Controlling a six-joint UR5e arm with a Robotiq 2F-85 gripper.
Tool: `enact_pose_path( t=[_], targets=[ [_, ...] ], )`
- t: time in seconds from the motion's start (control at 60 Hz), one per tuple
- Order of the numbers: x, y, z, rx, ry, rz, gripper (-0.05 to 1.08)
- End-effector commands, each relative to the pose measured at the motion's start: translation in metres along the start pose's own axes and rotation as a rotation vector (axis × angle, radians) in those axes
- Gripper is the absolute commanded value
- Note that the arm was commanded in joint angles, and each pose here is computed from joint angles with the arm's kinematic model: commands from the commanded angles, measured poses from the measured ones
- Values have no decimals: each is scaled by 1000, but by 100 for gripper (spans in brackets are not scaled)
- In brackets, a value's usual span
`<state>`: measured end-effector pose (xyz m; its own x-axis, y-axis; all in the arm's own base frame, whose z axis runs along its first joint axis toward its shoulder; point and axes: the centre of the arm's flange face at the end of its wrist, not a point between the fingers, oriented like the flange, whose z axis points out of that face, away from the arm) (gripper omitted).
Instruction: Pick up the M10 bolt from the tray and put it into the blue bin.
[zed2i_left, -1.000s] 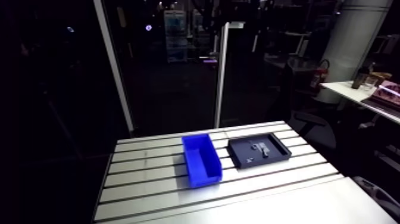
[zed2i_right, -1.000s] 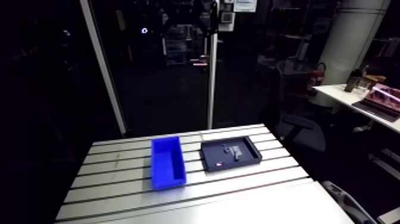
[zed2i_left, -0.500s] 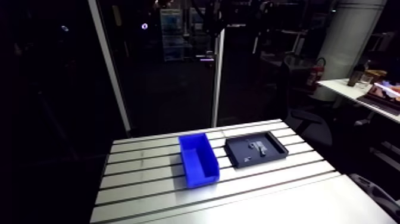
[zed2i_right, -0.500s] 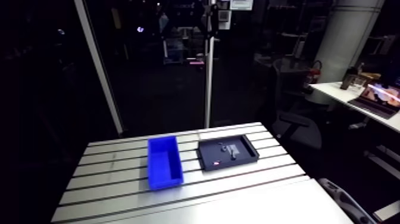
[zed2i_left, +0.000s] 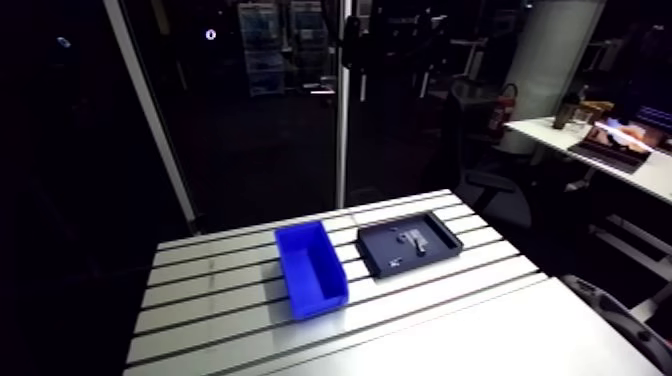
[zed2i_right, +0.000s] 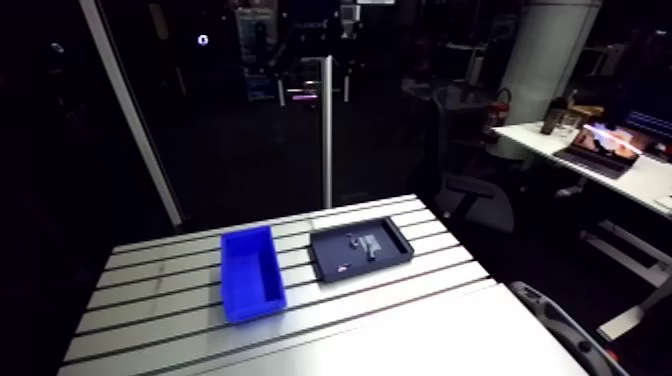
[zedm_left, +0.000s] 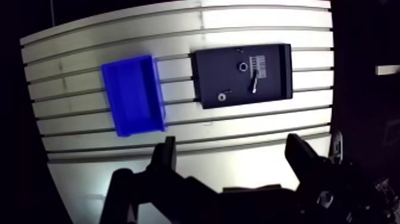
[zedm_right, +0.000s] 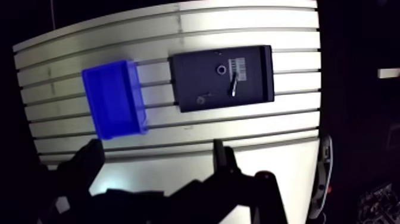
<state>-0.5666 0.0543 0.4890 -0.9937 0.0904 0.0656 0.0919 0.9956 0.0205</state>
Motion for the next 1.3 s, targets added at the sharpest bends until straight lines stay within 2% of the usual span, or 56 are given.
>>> enact_pose_path(
  t=[0.017,0.2,0.267,0.333,0.5,0.683,1.3],
  targets=[
    [3,15,22,-4,9,9,0],
    [0,37,47,-6,10,19,0],
    [-3,49,55,-5,-2,34,0],
    [-4,61,71,3,-29,47,0],
    [-4,74,89,0,-25,61,0],
    [-3,82,118,7,-46,70,0],
    [1,104,186,4,-57,103,0]
  ],
)
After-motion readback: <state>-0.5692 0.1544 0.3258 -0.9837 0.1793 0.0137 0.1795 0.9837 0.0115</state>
